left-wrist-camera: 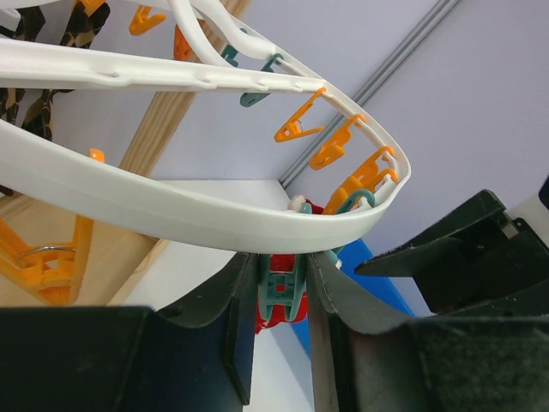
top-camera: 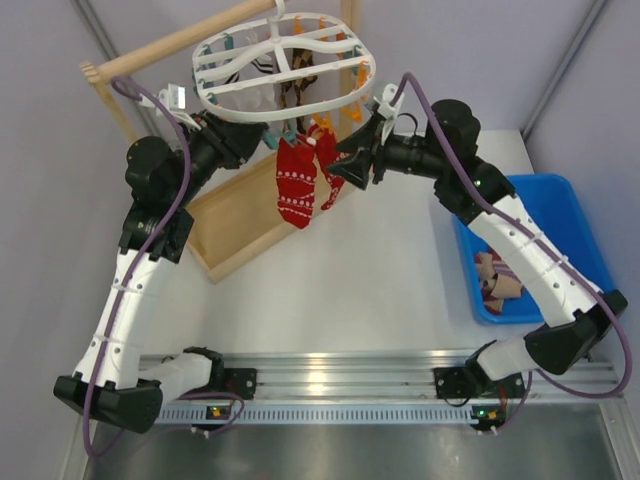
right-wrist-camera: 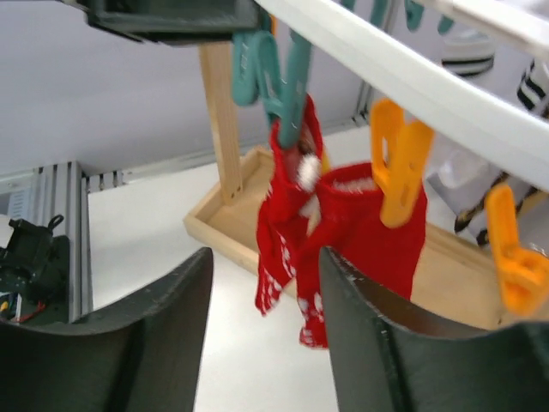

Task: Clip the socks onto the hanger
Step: Open the clamp at the hanger.

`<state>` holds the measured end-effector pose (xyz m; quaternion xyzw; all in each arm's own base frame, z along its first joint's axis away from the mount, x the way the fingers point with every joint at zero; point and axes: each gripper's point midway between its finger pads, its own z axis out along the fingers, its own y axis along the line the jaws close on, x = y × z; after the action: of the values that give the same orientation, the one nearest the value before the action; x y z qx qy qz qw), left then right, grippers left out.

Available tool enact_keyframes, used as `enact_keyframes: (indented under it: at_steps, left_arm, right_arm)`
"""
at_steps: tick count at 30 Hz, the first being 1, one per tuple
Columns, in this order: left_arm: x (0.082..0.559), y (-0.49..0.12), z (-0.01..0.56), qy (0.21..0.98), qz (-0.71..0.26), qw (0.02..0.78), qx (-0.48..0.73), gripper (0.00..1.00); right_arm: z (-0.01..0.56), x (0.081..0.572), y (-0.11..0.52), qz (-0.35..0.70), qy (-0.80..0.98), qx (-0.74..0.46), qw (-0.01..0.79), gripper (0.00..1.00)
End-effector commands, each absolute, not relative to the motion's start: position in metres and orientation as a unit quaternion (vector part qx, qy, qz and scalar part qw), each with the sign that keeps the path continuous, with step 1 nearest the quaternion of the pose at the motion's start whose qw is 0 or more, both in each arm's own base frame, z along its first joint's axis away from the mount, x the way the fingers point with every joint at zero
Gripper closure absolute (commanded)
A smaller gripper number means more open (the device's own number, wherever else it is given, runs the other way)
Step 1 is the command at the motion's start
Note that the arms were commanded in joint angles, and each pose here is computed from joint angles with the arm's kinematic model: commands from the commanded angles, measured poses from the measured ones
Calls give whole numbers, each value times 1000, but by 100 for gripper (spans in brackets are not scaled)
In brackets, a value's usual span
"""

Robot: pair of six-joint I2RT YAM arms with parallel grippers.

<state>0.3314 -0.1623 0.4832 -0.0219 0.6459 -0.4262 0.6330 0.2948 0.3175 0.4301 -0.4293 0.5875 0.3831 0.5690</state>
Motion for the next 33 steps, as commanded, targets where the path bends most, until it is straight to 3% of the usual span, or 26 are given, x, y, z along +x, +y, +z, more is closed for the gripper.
enact_keyframes:
  at_steps: [1,7,13,16,27,33]
  left_arm:
    - [336,-159,499,628,-438,642,-46,100]
    - [336,-158,495,639,-440,628,-63,100]
    - [330,-160,499,634,-447,628,-53,100]
    - [326,-161,501,631,-448,631,-46,100]
    - [319,-158,502,622,-440,646,-31,100]
    - [319,-149,504,620,-424,659,-44,100]
  right_arm:
    - [486,263,340,399,488,-463,623,51]
    - [497,247,384,373,451,-493,644,55]
    - [480,267,422,338,465,-491,655,54]
    - [478,276,429,323,467,-486,665,50]
    - [472,305,428,285,503,-447,683,61]
    - [459,325,416,274,534,-427,676,61]
